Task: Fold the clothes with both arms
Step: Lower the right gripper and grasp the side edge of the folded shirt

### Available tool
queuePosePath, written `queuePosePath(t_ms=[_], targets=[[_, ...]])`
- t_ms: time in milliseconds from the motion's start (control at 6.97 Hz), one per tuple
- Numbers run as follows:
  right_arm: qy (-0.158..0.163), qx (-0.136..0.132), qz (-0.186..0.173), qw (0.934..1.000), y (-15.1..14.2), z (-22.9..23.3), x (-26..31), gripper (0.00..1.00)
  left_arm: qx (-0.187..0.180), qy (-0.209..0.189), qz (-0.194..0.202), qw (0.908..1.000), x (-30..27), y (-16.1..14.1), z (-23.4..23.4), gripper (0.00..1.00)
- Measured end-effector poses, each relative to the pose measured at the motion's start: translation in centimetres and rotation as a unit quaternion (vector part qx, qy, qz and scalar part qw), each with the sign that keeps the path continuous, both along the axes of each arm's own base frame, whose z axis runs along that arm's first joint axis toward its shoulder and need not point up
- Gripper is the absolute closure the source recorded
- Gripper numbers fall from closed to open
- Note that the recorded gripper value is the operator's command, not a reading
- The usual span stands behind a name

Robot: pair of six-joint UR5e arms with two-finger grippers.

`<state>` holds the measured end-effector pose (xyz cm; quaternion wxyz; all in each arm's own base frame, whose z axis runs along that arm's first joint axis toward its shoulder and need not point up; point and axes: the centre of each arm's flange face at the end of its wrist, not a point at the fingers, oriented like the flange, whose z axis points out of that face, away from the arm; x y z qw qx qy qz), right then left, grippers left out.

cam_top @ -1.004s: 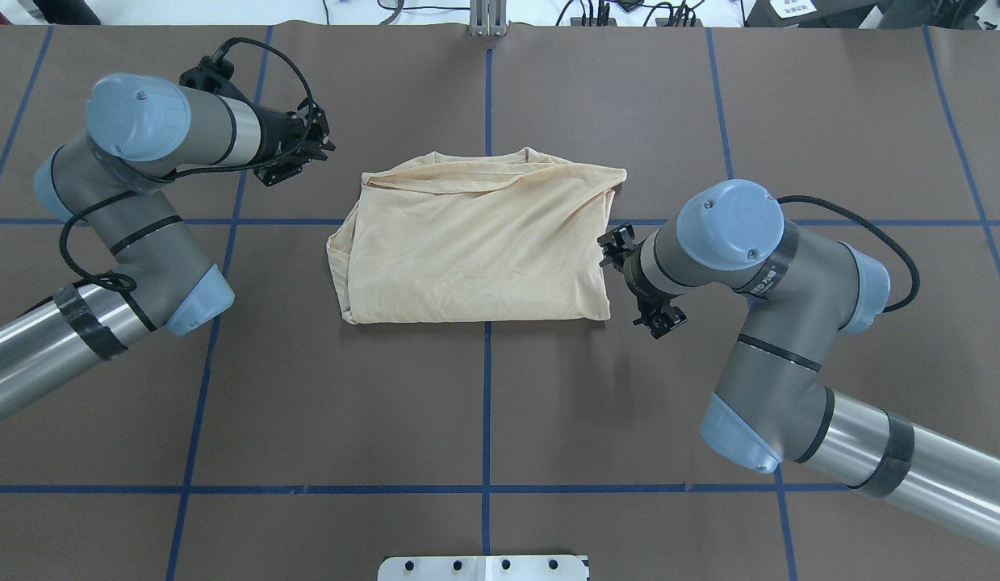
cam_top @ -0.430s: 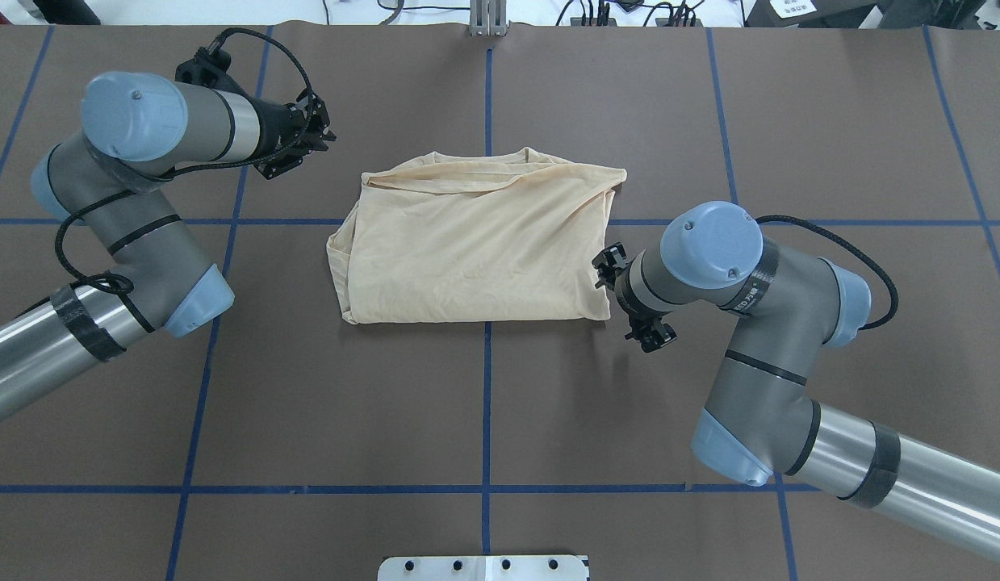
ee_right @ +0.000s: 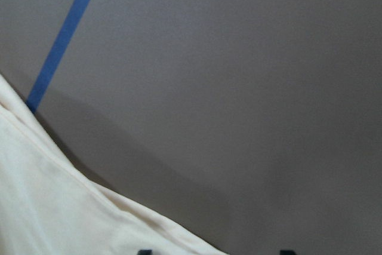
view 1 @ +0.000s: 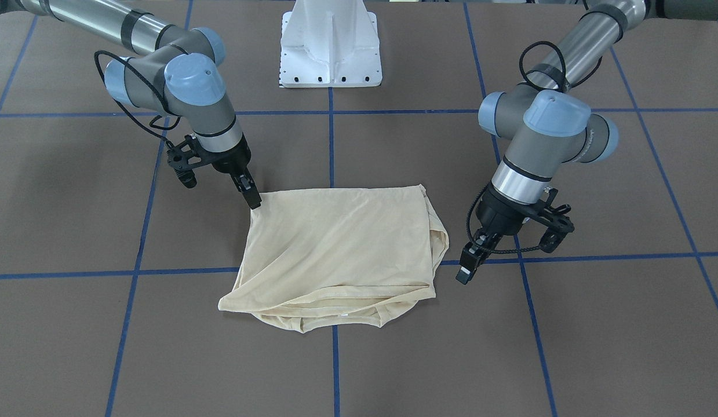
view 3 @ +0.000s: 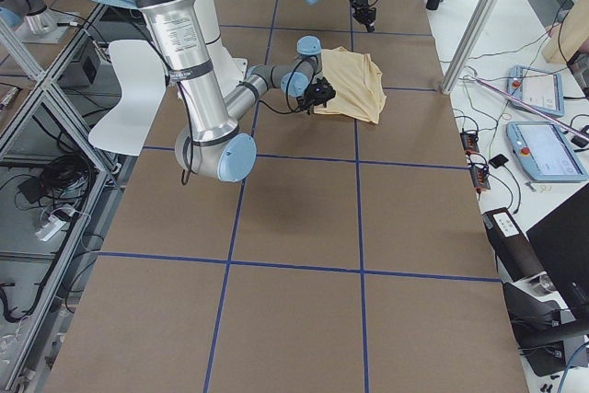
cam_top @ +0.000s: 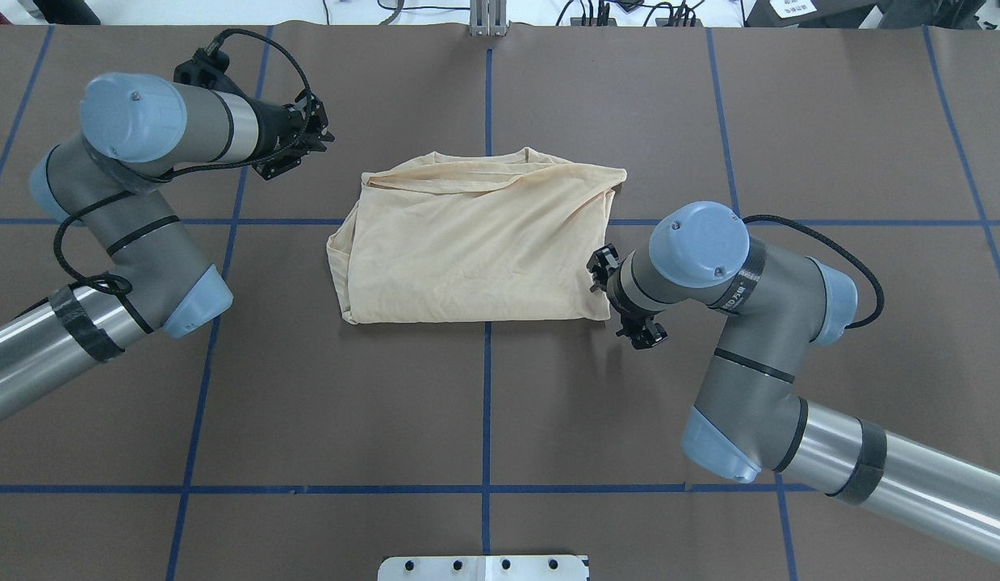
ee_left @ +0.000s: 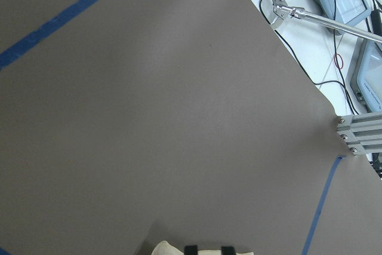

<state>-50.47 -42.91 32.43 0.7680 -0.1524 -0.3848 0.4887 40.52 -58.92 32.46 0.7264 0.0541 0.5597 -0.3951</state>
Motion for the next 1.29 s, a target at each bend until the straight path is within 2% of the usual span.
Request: queuePosePath(t_ms=[574,717,861,1291], targets=[[-0.004,0.007,-0.001,1.0,-0.4,-0.6,0.3,1.0,-0.001,-0.008,-0.013,0.9999,-0.3,-0.1,0.9,0.74],[-0.005,0.008,0.001,1.0,-0.7,-0.8,0.6,0.91,-0.002,-0.01,-0.014,0.9999,-0.3,0.0,1.2,0.74],[-0.007,0.009,0.005,0.9999,-1.1,-0.9,0.9,0.01,-0.002,-0.011,-0.016,0.9998,-0.3,0.0,1.3,0.74],[-0.013,0.011,0.025,0.9995,-1.9,-1.5,1.8,0.0,0.0,-0.013,-0.021,0.9997,-0.3,0.0,1.3,0.74]])
